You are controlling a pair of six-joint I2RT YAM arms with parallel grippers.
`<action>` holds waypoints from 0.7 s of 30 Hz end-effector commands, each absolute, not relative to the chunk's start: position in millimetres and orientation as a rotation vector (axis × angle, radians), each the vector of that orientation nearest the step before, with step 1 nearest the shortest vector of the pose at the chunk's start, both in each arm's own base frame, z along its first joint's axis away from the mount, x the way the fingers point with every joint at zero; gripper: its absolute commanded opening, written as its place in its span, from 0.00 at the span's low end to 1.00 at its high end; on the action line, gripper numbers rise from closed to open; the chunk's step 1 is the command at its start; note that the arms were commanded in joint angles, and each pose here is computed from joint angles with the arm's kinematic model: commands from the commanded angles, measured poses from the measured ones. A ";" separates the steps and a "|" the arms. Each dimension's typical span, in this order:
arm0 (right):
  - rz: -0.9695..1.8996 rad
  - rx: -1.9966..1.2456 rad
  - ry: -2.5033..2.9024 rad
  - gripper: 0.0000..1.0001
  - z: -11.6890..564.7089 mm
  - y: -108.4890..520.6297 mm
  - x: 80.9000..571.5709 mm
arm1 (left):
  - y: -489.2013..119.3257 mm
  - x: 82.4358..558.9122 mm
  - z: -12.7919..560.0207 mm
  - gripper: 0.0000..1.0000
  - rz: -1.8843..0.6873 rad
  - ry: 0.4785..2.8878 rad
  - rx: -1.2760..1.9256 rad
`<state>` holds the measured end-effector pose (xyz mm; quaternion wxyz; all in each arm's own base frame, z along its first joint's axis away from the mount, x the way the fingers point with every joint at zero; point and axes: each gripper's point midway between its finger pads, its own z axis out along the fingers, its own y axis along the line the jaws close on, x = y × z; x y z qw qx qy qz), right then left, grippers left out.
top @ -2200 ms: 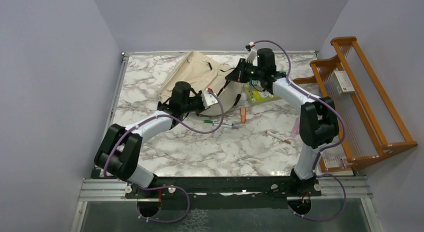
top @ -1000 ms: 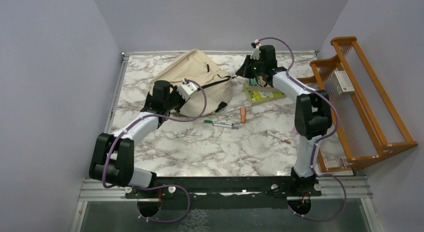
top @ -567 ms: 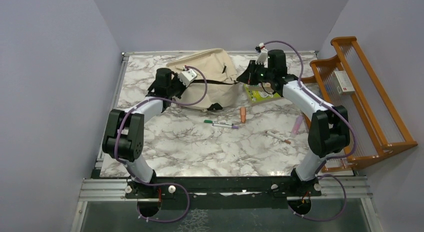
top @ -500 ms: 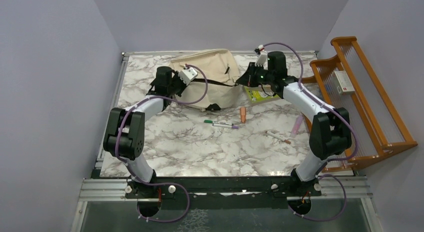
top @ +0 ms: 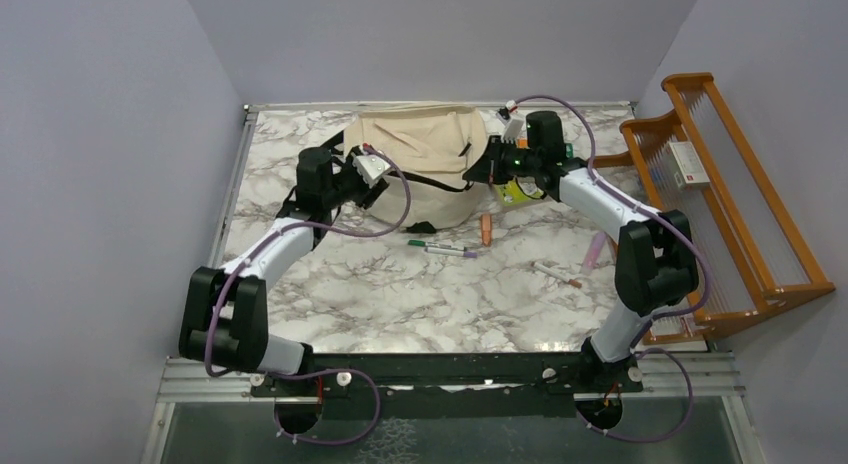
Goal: Pack the student bag
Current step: Unzip the student bag at the center of the board.
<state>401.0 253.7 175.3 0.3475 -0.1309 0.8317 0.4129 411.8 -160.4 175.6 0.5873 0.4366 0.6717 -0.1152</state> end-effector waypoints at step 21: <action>1.226 -0.459 2.093 0.01 195.6 282.7 362.0 | -304.5 362.6 176.1 0.66 -0.476 1.167 1.456</action>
